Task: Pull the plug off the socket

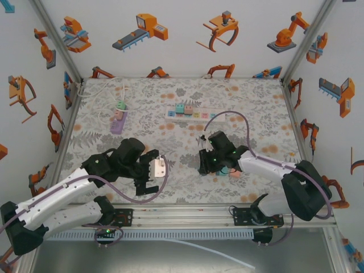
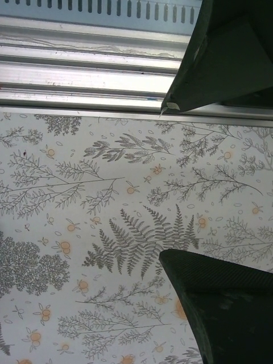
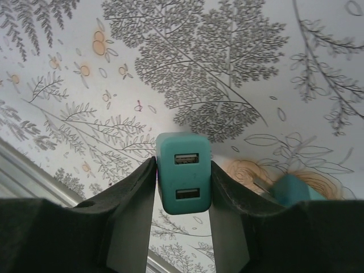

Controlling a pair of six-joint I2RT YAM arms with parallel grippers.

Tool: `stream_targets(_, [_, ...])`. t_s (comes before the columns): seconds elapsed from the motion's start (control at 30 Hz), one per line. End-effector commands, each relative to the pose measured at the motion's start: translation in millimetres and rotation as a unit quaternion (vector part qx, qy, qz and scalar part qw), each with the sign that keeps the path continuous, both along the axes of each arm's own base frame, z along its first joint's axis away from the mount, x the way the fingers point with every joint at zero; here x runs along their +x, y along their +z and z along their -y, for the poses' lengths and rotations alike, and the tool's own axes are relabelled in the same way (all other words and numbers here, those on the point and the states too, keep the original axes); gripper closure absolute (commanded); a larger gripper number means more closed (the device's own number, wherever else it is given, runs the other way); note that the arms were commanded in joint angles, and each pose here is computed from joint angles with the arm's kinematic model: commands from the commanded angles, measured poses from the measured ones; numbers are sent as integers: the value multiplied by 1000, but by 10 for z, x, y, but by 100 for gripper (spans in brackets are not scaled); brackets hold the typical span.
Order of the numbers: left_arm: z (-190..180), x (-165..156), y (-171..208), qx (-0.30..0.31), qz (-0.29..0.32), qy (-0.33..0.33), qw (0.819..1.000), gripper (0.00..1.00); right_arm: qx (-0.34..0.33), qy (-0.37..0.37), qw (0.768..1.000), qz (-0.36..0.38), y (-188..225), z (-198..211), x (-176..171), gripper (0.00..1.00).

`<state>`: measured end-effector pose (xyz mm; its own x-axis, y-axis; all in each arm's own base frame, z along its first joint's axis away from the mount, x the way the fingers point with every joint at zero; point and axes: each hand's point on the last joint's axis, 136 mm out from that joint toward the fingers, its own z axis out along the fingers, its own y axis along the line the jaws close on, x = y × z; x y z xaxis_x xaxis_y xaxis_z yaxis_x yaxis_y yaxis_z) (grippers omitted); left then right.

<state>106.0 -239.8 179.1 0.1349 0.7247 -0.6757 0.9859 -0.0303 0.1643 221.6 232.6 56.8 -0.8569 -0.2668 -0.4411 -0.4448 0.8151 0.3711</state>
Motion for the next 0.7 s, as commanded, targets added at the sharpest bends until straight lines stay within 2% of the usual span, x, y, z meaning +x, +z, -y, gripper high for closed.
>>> stream_targets(0.0, [57, -20, 73, -21, -2, 2, 1000, 3, -17, -23, 999, 22, 87, 91, 61, 57])
stream_targets(0.23, [117, 63, 126, -49, 8, 30, 998, 3, -14, -28, 998, 46, 250, 85, 141, 55])
stream_targets(0.4, [192, 142, 243, -83, 21, 46, 995, 3, 13, -34, 995, 88, 597, 36, 240, 55])
stream_targets(0.53, [261, 246, 367, -126, 41, 67, 989, 3, 25, -42, 987, 154, 947, 60, 373, 55])
stream_targets(0.67, [310, 442, 397, -152, 70, 106, 980, 3, 37, -42, 967, 247, 1289, 73, 541, 55])
